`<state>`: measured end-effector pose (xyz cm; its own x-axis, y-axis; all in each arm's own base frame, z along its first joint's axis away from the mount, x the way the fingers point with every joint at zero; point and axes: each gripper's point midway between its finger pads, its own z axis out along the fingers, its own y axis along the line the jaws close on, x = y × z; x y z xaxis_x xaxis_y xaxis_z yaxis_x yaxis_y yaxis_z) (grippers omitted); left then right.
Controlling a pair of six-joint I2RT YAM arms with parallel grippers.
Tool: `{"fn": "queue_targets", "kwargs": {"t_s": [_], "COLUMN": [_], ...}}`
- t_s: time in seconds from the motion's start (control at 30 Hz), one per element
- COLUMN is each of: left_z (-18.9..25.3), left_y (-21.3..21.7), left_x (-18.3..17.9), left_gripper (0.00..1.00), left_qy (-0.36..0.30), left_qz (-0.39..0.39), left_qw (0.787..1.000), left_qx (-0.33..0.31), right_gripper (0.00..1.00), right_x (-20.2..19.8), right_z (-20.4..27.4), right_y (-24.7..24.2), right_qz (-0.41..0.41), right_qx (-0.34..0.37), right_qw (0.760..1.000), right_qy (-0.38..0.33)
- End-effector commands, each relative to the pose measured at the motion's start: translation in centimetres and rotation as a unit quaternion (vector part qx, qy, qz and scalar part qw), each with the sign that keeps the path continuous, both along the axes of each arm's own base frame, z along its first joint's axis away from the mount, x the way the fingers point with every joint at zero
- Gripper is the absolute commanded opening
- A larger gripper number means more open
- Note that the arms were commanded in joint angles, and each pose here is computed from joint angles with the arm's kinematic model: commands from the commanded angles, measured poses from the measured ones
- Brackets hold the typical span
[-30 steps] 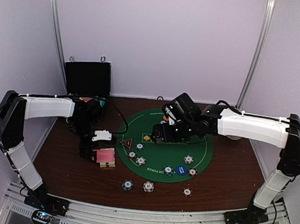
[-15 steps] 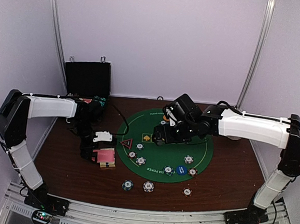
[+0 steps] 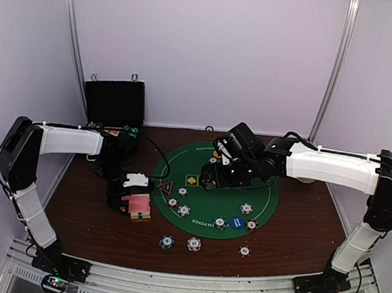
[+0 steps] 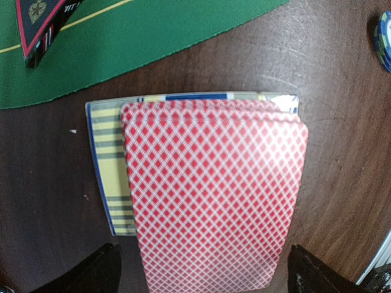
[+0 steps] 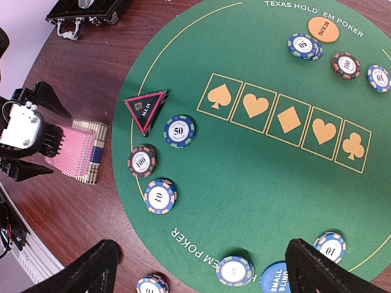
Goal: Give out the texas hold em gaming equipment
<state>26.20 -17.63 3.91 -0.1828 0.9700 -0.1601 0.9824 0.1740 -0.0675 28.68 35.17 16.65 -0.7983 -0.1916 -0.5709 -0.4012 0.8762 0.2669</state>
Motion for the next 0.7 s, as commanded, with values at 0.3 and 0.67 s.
{"fn": "queue_targets", "kwargs": {"t_s": [0.3,0.67], "left_z": [-1.2,-2.3], "left_y": [-0.3,0.1], "left_x": [0.6,0.7], "left_gripper": [0.98,0.98], "left_qy": [-0.010,-0.015], "left_qz": [0.004,0.009], "left_qw": [1.000,1.000], "left_qx": [0.003,0.012], "right_gripper": [0.99,1.00], "right_x": [-0.4,-0.5], "right_z": [0.5,0.3], "right_y": [-0.7,-0.9], "right_qz": [-0.003,-0.006], "right_qx": [-0.004,-0.003], "right_qw": [1.000,1.000], "right_qy": [-0.008,-0.006]}}
